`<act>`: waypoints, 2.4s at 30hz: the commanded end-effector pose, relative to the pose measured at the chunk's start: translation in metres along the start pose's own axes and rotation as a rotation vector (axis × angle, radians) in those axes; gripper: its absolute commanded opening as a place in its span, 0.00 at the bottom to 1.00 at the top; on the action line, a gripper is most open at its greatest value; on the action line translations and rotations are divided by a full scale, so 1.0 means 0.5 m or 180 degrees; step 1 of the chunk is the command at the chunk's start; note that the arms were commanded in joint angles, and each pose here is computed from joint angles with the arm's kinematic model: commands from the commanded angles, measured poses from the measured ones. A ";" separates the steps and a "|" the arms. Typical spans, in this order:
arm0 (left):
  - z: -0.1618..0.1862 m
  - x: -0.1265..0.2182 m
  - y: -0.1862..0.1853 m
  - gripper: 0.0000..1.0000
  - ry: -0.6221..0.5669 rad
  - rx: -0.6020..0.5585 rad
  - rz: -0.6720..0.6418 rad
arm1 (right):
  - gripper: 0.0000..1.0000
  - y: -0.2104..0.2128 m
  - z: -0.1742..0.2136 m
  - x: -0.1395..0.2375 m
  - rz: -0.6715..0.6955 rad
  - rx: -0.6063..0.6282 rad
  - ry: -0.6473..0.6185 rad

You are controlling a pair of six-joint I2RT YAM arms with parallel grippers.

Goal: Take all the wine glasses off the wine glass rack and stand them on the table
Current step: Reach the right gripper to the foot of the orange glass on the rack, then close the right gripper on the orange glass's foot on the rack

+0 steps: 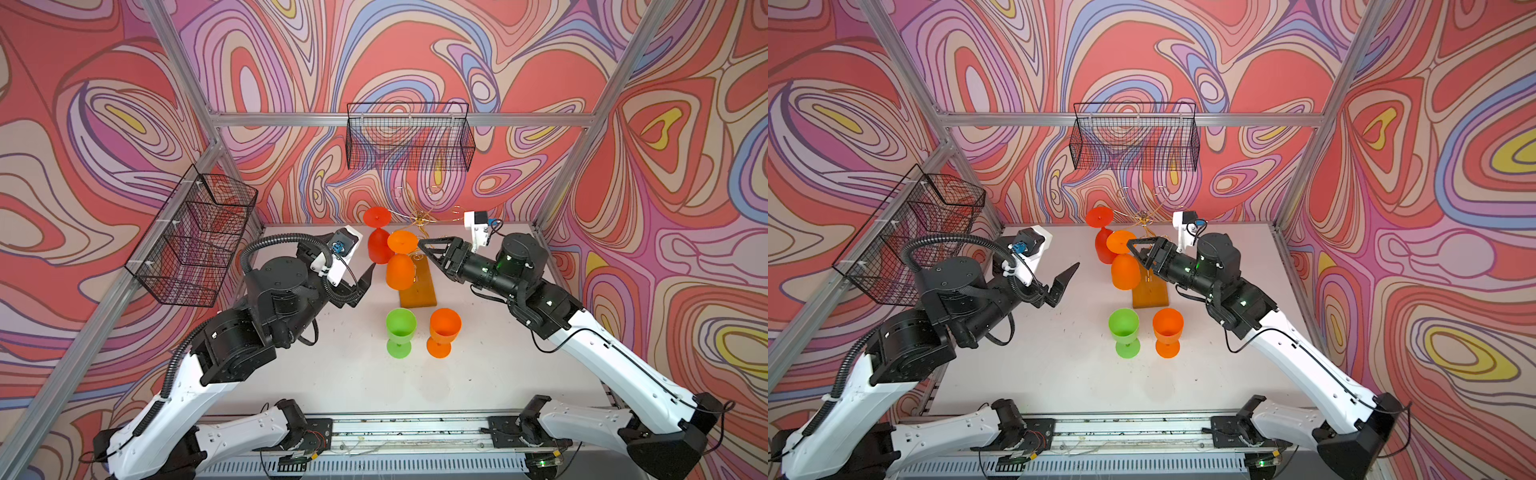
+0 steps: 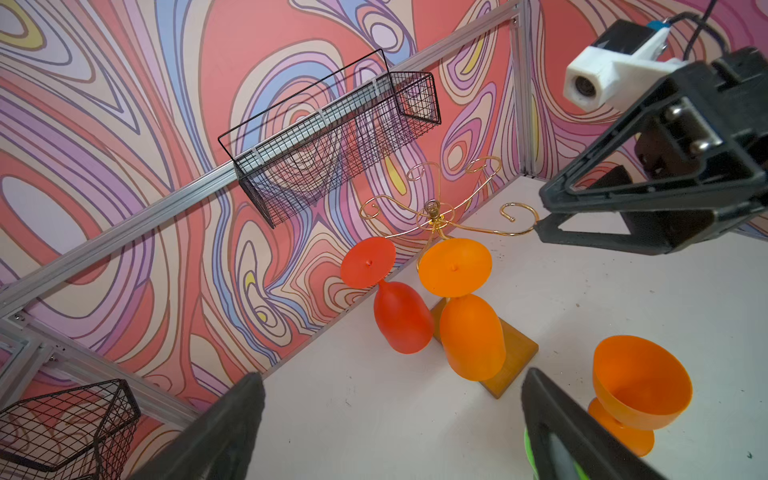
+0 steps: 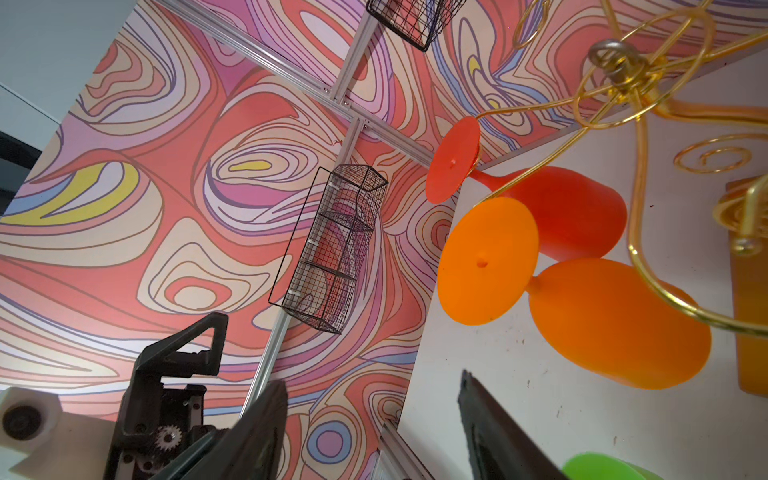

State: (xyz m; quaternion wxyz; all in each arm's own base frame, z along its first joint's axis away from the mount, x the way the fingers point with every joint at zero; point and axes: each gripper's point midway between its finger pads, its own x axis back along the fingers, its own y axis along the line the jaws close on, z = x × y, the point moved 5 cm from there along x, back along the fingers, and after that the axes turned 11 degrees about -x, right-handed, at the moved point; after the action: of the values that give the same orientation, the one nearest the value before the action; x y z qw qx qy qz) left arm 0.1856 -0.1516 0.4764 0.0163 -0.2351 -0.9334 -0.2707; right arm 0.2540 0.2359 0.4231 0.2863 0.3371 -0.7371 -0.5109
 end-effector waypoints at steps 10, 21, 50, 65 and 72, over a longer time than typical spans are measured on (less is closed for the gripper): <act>0.004 -0.011 0.002 0.96 -0.0043 -0.0015 -0.0020 | 0.57 -0.030 0.008 -0.034 0.0150 -0.0189 -0.0246; 0.006 -0.009 0.004 0.96 -0.0075 -0.0017 0.0013 | 0.56 -0.074 0.028 -0.060 0.0279 -0.0314 -0.0263; 0.017 -0.009 0.003 0.95 -0.0017 -0.0053 0.0054 | 0.43 -0.077 0.007 -0.113 0.0287 -0.0184 -0.0409; 0.019 -0.010 0.005 0.95 0.0001 -0.0074 0.0043 | 0.35 -0.077 0.003 -0.119 0.0327 -0.0124 -0.0439; 0.020 -0.009 0.007 0.95 0.0001 -0.0073 0.0036 | 0.27 -0.079 0.001 -0.116 0.0364 -0.0116 -0.0461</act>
State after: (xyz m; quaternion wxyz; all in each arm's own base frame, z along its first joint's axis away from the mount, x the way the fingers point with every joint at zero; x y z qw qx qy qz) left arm 0.1917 -0.1481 0.4702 0.0154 -0.2420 -0.9302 -0.2757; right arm 0.2977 0.2723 0.3741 0.2746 0.2511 -0.7595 -0.5336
